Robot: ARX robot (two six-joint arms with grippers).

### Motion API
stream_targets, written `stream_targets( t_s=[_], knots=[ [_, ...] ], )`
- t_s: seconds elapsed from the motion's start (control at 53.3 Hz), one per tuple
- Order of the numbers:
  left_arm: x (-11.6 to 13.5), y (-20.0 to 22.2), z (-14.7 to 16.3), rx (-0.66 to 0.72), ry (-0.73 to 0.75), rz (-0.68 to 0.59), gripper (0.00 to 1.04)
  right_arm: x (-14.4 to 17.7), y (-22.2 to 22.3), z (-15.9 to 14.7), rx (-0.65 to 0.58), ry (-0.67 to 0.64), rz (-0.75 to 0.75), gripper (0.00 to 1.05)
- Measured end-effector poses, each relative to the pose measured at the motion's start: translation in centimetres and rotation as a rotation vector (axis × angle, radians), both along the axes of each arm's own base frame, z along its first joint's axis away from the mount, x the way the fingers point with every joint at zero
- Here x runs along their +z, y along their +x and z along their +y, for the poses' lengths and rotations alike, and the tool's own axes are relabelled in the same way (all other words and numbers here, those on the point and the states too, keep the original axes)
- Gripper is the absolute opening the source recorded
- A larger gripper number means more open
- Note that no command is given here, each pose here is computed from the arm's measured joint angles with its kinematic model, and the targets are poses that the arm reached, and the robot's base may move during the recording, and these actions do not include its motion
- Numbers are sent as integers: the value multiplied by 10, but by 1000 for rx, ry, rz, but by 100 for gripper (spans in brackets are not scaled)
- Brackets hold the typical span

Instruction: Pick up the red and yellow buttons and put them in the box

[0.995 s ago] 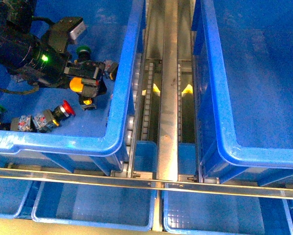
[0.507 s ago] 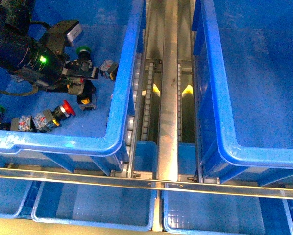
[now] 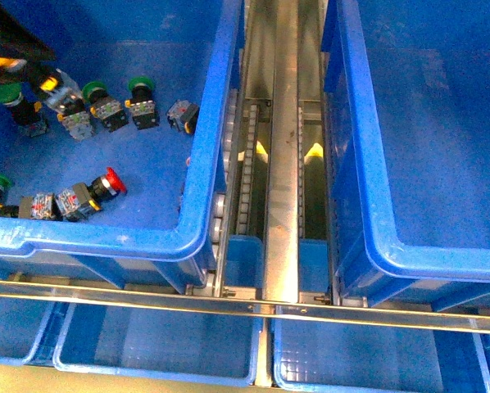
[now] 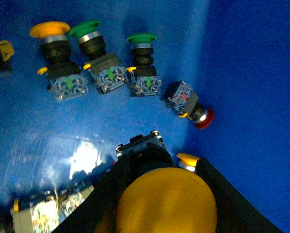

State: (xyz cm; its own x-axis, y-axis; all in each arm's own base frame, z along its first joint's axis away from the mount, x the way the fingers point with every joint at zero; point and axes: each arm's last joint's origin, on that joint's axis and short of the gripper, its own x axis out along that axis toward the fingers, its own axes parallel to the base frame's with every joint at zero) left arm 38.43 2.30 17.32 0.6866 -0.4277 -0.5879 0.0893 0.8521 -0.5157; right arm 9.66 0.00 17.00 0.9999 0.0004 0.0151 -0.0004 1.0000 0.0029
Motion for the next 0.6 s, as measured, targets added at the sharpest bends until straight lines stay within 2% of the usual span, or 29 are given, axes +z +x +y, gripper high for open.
stream_targets(
  t_s=[0.075,0.169,0.357,0.451,0.601],
  knots=[
    [7,-22,7,34,-84,40,34,0,0,0,0,0,0,98],
    [13,-48,-4,24,-203,93,34,0,0,0,0,0,0,98],
    [48,-81,-74,-109,-344,79,33,0,0,0,0,0,0,98],
    [54,-90,-106,-152,-387,89,33,0,0,0,0,0,0,98],
    [54,-95,-138,-181,-432,104,33,0,0,0,0,0,0,98]
  ],
)
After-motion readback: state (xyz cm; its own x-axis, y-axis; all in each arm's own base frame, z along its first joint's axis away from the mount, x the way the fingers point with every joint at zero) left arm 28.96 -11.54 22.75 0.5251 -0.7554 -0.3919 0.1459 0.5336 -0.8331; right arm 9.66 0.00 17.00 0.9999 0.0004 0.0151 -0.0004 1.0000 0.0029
